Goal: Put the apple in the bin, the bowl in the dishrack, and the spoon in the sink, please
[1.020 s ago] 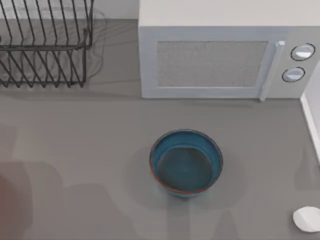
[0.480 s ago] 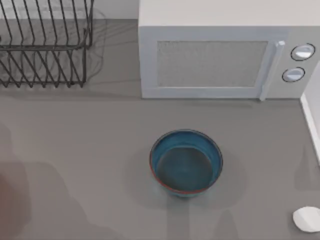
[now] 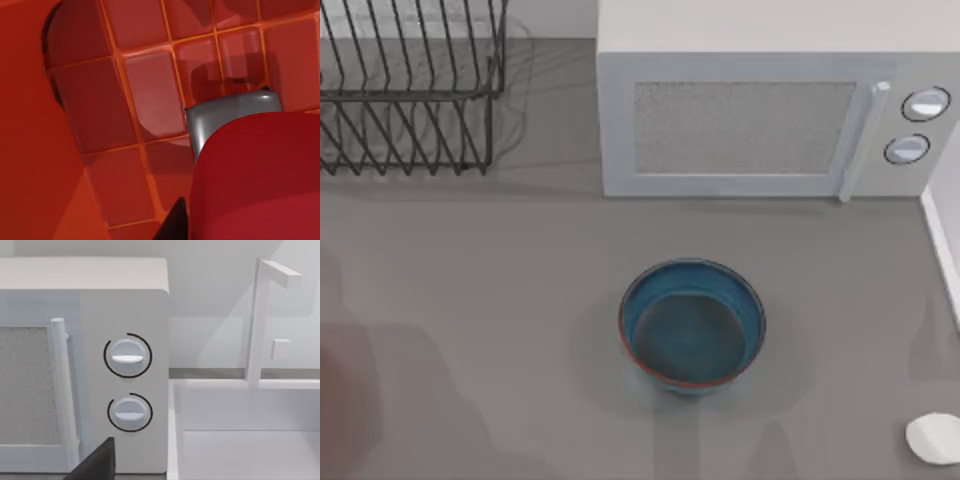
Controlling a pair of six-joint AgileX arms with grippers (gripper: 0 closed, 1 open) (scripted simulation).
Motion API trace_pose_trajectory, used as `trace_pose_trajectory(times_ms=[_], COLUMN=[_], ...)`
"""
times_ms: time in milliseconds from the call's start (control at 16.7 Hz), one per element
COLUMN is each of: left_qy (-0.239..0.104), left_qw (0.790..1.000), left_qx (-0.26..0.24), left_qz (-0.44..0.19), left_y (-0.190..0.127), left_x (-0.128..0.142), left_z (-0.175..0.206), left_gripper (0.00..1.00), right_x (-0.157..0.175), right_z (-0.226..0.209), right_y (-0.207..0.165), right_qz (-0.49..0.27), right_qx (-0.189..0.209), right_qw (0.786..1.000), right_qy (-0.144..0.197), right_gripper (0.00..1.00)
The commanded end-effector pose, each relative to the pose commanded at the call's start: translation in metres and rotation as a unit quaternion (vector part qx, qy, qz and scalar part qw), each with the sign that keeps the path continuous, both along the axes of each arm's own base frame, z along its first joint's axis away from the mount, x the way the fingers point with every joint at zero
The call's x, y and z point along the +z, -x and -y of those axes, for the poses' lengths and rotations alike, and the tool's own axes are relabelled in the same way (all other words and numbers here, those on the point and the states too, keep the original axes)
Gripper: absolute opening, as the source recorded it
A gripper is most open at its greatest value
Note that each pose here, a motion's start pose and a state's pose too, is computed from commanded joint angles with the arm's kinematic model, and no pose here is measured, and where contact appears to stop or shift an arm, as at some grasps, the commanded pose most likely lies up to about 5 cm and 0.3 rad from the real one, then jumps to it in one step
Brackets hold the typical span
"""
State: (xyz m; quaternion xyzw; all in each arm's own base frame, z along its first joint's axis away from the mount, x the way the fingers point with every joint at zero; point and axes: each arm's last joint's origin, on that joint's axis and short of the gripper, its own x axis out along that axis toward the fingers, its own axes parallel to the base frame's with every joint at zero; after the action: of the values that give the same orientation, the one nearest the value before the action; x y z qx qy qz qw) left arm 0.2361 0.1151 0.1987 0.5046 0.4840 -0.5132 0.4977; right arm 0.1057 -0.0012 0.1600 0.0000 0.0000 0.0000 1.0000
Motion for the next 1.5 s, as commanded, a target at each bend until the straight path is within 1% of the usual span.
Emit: trace_pose_trajectory(times_ms=[540, 600, 1020, 1080, 1200, 1380, 1500], left_qy=[0.000, 0.000, 0.000, 0.000, -0.002, -0.018, -0.033], left_qw=[1.000, 1.000, 1.000, 1.000, 1.000, 0.999, 0.994], left_qx=[0.000, 0.000, 0.000, 0.001, 0.005, 0.041, 0.088], left_qz=[0.000, 0.000, 0.000, 0.010, 0.011, 0.028, 0.062], left_y=[0.000, 0.000, 0.000, 0.000, 0.001, 0.009, 0.019], left_x=[0.000, 0.000, 0.000, 0.005, 0.004, 0.004, 0.006], left_z=[0.000, 0.000, 0.000, 0.000, 0.001, 0.010, 0.021], left_gripper=[0.98, 1.00, 1.00, 1.00, 1.00, 1.00, 1.00], right_x=[0.000, 0.000, 0.000, 0.000, 0.000, 0.000, 0.000], right_z=[0.000, 0.000, 0.000, 0.000, 0.000, 0.000, 0.000], right_y=[0.000, 0.000, 0.000, 0.000, 0.000, 0.000, 0.000], right_qz=[0.000, 0.000, 0.000, 0.000, 0.000, 0.000, 0.000], right_qx=[0.000, 0.000, 0.000, 0.000, 0.000, 0.000, 0.000], right_qw=[1.000, 1.000, 1.000, 1.000, 1.000, 1.000, 1.000], right_qy=[0.000, 0.000, 0.000, 0.000, 0.000, 0.000, 0.000], right_gripper=[1.00, 1.00, 1.00, 1.00, 1.00, 1.00, 1.00])
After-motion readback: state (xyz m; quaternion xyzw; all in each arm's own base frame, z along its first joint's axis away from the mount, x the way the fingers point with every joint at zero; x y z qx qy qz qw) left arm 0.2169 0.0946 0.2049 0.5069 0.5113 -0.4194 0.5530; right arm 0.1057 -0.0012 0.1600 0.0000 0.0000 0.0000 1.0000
